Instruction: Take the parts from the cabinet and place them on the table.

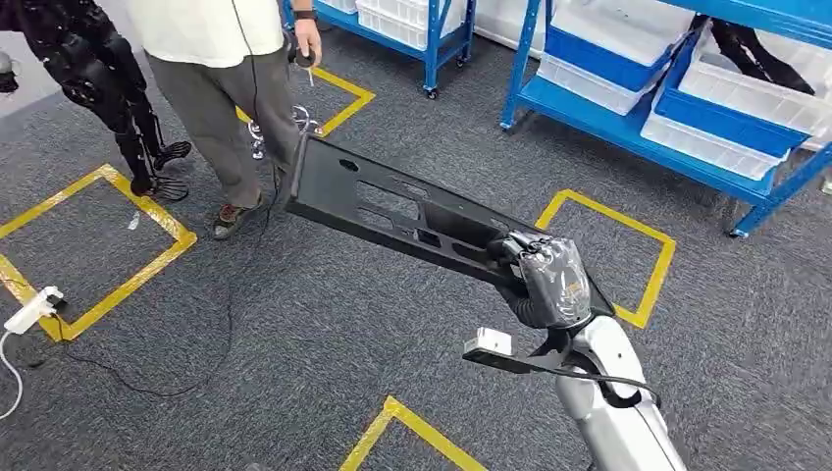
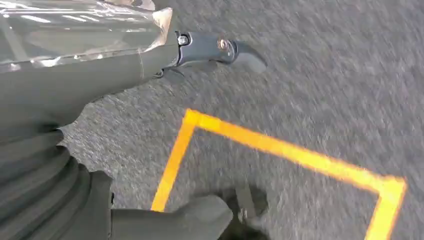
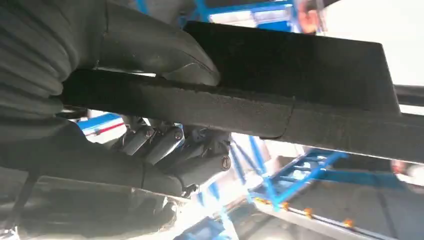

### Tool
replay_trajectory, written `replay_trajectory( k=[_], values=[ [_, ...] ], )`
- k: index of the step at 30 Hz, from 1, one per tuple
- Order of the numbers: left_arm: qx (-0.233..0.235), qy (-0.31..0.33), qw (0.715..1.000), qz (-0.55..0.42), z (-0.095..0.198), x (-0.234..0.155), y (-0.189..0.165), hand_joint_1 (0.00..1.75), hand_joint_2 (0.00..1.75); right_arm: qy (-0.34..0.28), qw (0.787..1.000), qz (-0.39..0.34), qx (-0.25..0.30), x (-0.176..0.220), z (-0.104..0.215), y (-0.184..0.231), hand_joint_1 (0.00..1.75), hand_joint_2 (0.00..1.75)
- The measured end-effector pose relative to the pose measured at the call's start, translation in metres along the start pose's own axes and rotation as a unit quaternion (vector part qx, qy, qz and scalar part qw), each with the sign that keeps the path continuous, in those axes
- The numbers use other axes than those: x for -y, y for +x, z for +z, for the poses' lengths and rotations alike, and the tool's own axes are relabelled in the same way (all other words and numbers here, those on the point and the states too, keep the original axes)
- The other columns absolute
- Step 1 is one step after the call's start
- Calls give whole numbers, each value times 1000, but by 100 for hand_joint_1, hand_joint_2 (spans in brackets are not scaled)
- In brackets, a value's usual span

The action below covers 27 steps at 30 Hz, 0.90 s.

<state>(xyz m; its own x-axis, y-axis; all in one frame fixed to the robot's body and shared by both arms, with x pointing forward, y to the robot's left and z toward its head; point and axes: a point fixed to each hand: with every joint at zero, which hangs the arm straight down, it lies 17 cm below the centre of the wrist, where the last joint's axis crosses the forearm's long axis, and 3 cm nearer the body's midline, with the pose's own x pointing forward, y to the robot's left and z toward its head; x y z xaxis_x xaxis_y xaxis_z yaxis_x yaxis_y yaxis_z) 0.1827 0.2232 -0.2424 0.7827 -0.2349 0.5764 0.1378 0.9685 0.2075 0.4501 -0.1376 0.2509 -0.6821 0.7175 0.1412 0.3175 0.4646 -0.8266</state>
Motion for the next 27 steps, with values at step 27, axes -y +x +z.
replay_trajectory(
  k=[27],
  values=[
    [1,2,1000,8,0,0,1,0,175,11,1000,15,1,2,2,0,169,175]
  ],
)
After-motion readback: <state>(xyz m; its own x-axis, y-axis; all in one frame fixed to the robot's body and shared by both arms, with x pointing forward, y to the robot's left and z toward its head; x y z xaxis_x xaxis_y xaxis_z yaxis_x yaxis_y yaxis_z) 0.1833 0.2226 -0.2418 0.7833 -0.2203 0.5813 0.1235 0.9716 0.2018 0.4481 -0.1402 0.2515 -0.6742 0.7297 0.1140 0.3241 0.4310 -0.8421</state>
